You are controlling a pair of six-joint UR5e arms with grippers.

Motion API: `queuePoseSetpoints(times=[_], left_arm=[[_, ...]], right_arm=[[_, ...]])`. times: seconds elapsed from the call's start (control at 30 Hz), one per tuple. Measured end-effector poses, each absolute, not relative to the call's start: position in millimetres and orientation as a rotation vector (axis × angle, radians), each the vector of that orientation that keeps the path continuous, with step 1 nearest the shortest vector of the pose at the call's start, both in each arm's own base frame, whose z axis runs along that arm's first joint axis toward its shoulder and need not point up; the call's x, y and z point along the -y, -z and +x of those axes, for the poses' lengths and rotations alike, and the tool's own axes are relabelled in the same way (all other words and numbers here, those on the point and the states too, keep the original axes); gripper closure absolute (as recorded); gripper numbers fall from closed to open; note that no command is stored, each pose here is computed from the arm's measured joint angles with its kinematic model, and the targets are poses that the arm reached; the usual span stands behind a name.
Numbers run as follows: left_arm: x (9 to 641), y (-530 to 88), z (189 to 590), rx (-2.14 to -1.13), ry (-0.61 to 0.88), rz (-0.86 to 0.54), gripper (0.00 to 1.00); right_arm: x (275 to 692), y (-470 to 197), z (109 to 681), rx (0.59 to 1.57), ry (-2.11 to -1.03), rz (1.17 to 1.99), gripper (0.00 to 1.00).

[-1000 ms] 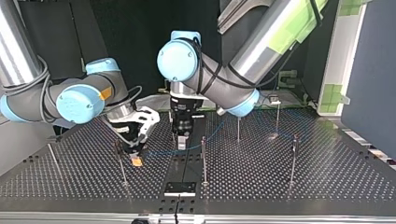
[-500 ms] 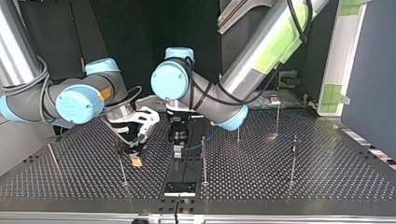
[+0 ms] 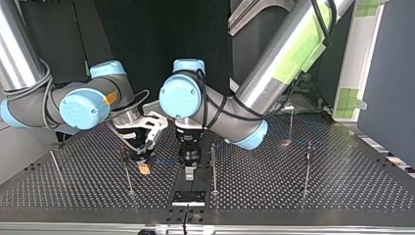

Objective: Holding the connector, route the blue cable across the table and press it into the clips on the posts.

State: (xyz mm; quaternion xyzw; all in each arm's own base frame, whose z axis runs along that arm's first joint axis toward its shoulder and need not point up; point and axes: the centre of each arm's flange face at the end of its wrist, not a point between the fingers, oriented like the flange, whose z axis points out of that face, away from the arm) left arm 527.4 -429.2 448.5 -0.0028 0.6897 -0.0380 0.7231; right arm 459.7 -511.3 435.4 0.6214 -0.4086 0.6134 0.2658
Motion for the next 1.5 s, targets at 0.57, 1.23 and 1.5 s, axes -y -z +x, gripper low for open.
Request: queuePoseSetpoints(times=[0.57,1.23,1.5], left_arm=[[428,-433,522,-1.563,0.061,0.002,0.85],[428,-427,516,-1.587,0.071,-0.022,1.00],[432,-407,504,-1.621,0.049,-0.010,1.00]], right_arm=[[512,-436,458,1.105,-1.656,1.676,1.00],[512,-436,458,1.104,-1.663,1.683,1.00],[508,-433,460,1.106,-1.659,1.695,1.00]])
